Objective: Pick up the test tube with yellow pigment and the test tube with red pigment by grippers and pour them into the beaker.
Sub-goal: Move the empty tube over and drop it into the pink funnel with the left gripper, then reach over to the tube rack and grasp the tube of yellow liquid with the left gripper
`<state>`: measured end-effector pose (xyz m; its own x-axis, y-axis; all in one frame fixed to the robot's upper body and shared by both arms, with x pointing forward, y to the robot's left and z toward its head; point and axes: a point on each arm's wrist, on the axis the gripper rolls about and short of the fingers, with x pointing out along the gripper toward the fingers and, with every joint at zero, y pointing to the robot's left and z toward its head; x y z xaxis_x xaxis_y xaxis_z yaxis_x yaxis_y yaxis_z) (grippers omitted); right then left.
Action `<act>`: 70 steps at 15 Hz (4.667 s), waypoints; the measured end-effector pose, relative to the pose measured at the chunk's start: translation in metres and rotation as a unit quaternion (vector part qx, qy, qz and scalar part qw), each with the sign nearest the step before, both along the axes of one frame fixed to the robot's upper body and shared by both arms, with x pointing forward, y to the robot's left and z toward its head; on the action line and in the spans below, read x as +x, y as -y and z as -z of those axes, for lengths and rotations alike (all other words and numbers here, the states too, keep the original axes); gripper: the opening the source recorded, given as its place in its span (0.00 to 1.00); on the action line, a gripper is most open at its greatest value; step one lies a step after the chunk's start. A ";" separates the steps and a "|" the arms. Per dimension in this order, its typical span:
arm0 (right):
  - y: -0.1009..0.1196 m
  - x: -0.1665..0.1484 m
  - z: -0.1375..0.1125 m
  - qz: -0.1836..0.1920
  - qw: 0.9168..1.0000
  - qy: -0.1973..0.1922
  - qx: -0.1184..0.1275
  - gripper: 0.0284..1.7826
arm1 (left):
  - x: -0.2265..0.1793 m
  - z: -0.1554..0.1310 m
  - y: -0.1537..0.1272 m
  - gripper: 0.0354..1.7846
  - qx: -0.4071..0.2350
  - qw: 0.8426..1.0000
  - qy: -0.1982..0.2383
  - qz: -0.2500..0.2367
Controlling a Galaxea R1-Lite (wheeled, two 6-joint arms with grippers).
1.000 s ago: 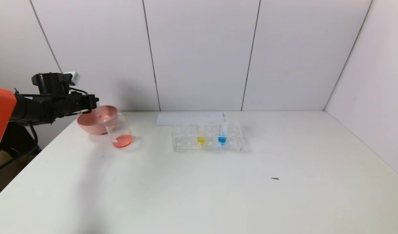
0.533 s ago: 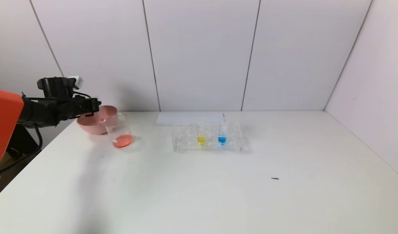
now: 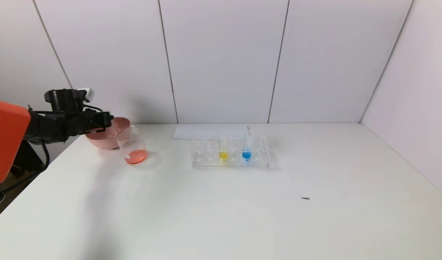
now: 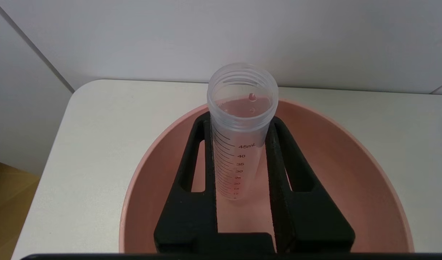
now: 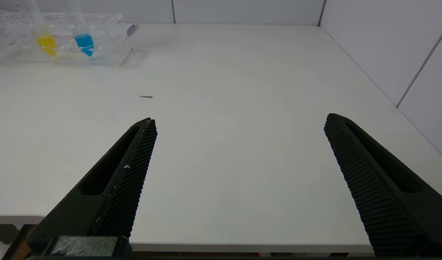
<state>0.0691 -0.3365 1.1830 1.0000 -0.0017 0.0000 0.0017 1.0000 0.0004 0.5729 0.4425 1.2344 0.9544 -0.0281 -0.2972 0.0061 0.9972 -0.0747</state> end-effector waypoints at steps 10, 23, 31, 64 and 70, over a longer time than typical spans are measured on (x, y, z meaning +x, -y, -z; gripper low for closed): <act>0.000 0.000 0.000 0.000 1.000 0.000 0.000 0.95 | 0.005 0.011 -0.001 0.84 -0.003 1.000 -0.008 0.003; 0.000 0.000 0.000 0.000 1.000 0.000 0.000 0.95 | -0.007 -0.012 -0.001 0.97 0.005 1.000 0.009 -0.001; 0.000 0.000 0.000 0.000 1.000 0.000 0.000 0.95 | -0.032 -0.052 0.006 0.97 0.014 0.999 0.037 0.003; 0.000 0.000 0.000 0.000 1.000 0.000 0.000 0.95 | -0.163 -0.135 0.114 0.97 0.010 0.990 0.085 0.117; 0.000 0.000 0.000 0.000 1.000 0.000 0.000 0.95 | -0.183 -0.124 0.142 0.97 0.011 0.983 0.079 0.164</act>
